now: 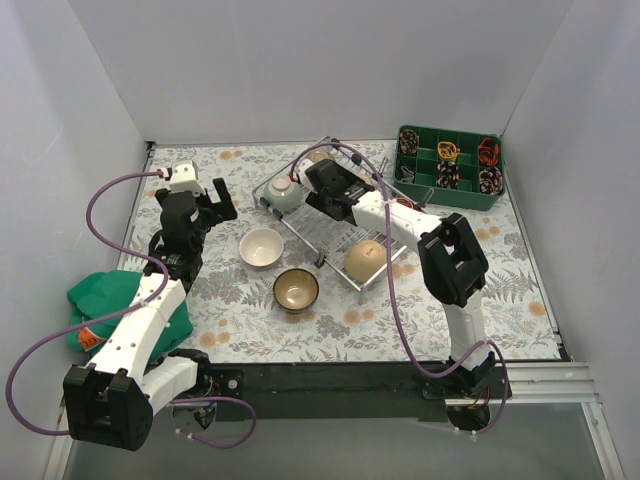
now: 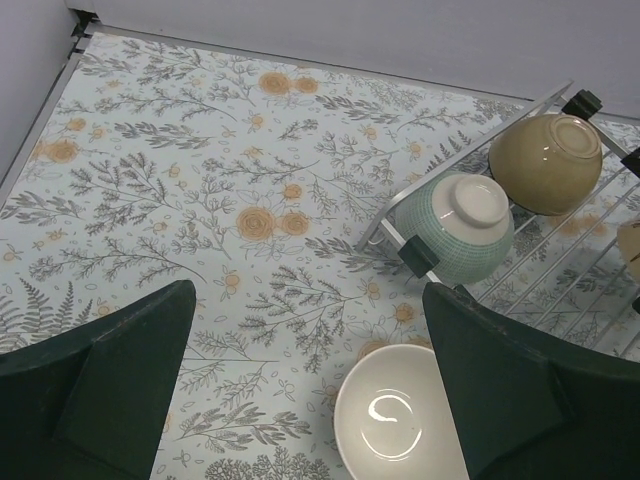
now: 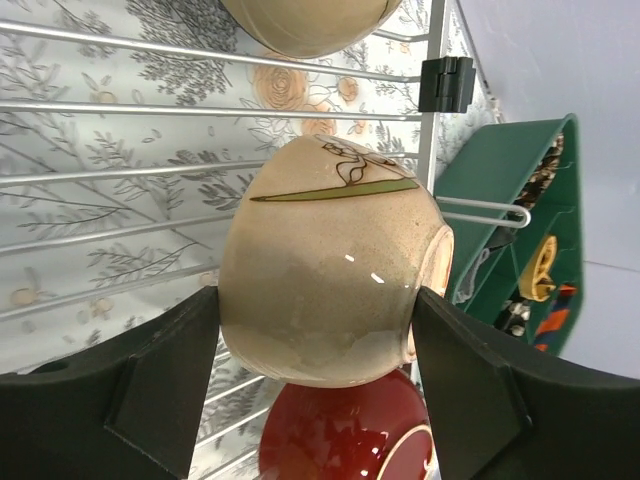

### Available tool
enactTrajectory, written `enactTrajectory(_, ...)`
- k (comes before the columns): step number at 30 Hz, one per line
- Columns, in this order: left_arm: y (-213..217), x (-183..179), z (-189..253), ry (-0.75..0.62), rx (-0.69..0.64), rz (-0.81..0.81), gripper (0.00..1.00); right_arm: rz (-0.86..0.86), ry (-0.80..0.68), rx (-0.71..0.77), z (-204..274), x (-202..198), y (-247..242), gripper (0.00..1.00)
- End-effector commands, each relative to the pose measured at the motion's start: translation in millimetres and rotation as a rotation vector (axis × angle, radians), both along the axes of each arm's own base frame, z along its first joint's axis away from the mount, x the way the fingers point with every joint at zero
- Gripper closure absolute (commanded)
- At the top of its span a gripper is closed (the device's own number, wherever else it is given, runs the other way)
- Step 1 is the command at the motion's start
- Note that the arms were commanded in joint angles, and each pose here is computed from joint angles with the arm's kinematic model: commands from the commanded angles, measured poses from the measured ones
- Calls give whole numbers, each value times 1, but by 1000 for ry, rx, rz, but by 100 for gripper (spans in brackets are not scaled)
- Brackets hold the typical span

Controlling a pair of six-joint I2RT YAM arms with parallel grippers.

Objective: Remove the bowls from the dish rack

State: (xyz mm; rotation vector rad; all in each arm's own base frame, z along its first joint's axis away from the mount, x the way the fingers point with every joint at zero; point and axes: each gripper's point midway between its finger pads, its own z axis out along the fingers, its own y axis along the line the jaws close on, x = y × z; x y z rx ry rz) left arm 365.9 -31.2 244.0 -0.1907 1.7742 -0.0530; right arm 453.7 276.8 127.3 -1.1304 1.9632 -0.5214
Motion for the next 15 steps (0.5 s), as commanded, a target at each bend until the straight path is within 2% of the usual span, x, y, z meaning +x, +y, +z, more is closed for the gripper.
enactTrajectory(1, -9, -1, 6, -23, -3, -54, 2, -16, -56, 229, 65, -8, 15, 89)
enactTrajectory(15, -45, 2, -2, 14, -71, -234, 2, -1, 79, 657, 109, -40, 21, 95)
